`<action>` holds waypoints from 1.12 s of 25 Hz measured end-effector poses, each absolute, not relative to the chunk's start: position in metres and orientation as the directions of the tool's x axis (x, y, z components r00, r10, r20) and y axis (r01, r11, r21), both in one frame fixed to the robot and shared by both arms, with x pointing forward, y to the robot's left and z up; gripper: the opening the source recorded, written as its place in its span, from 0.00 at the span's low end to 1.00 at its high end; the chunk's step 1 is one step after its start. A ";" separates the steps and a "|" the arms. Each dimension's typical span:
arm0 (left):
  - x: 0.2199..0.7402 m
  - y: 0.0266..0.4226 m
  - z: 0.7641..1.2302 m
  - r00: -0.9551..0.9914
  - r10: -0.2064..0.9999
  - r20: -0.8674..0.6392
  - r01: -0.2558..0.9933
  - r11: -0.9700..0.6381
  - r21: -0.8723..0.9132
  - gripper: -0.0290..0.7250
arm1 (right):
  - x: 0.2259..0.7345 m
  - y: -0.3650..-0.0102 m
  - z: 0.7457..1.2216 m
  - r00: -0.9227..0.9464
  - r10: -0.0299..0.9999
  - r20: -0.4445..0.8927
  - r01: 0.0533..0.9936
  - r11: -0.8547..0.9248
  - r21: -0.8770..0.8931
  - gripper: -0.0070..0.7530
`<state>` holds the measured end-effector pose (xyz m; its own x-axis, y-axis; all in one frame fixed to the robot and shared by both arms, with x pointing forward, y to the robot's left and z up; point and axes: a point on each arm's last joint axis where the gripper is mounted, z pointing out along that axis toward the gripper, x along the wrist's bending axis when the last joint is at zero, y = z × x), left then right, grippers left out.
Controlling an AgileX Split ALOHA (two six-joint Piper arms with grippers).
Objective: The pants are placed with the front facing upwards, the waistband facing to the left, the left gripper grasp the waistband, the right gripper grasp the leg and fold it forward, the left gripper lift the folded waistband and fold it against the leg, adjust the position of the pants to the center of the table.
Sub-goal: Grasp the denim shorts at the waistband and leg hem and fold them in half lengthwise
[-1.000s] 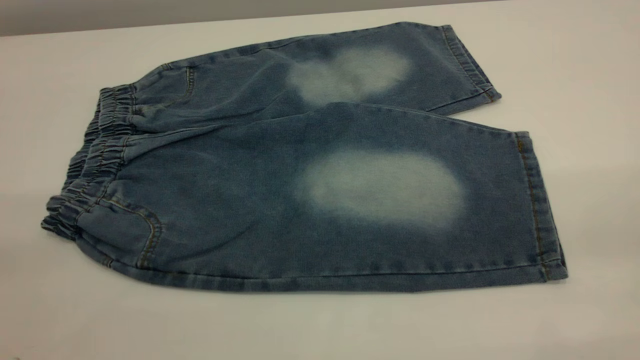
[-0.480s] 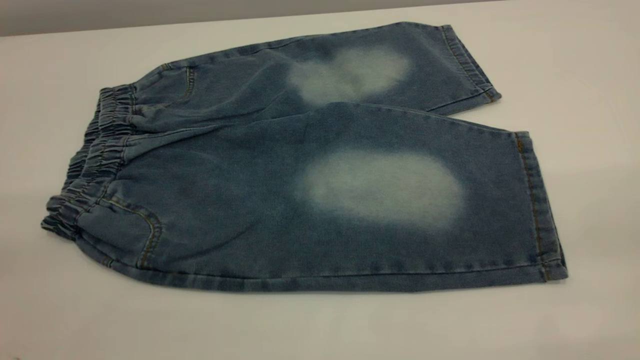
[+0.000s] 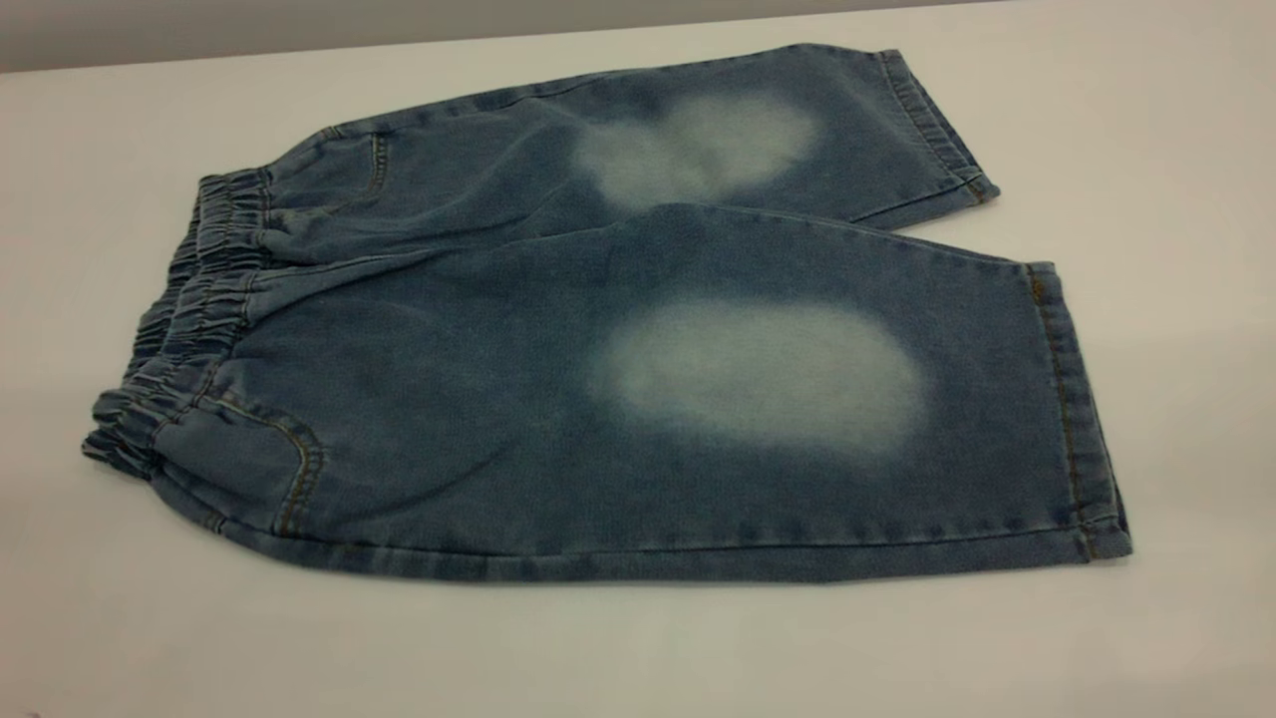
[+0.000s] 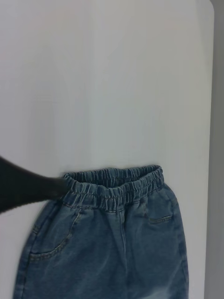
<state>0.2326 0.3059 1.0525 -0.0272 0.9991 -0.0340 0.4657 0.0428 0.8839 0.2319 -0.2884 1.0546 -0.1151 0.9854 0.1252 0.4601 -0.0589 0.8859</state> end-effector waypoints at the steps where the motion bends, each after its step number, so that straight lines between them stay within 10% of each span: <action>1: 0.233 0.306 1.053 -0.027 0.999 -0.034 0.466 0.043 0.884 0.73 | 0.232 -0.288 1.055 -0.115 0.985 0.125 0.460 -0.059 0.886 0.64; 28: 0.233 0.306 1.057 -0.032 0.998 -0.047 0.452 0.056 0.890 0.73 | 0.232 -0.288 1.056 -0.116 0.985 0.129 0.447 -0.065 0.892 0.64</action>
<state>0.2330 0.3058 1.0569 -0.0322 0.9984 -0.0466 0.4520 0.0562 0.8903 0.2323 -0.2882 1.0561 -0.1159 0.9848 0.1293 0.4470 -0.0646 0.8922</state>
